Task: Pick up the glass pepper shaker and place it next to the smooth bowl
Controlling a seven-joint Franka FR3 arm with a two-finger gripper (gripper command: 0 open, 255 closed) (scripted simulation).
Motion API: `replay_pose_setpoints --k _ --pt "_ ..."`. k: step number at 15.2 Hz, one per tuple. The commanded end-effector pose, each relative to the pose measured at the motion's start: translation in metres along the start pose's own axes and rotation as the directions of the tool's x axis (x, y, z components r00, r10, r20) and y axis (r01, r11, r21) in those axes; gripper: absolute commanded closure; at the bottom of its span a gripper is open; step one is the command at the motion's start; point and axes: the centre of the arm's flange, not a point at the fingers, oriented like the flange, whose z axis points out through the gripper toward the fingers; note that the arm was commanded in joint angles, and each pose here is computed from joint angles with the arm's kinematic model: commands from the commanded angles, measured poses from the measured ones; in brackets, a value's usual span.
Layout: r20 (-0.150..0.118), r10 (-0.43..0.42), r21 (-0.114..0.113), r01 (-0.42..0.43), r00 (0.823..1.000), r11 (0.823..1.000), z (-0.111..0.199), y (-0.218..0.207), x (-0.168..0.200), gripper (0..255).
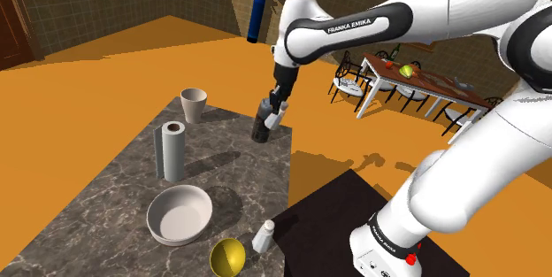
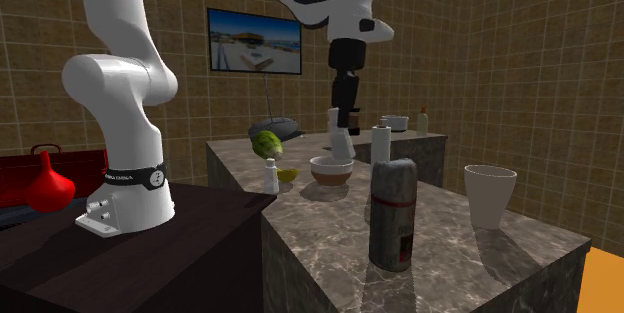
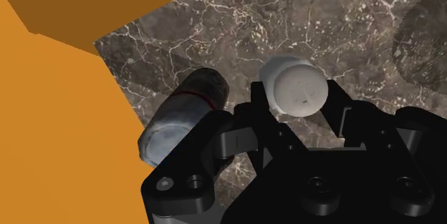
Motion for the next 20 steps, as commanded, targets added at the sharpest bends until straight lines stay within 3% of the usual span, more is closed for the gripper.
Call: replay_pose_setpoints --k 1,18,20 --pt "0.000 0.002 0.000 -0.002 1.000 1.000 0.000 -0.025 0.001 255" --pt "0.000 0.002 0.000 -0.002 1.000 1.000 -0.010 -0.259 -0.007 255" --pt "0.000 0.002 0.000 -0.002 1.000 1.000 0.000 -0.260 -0.006 255"
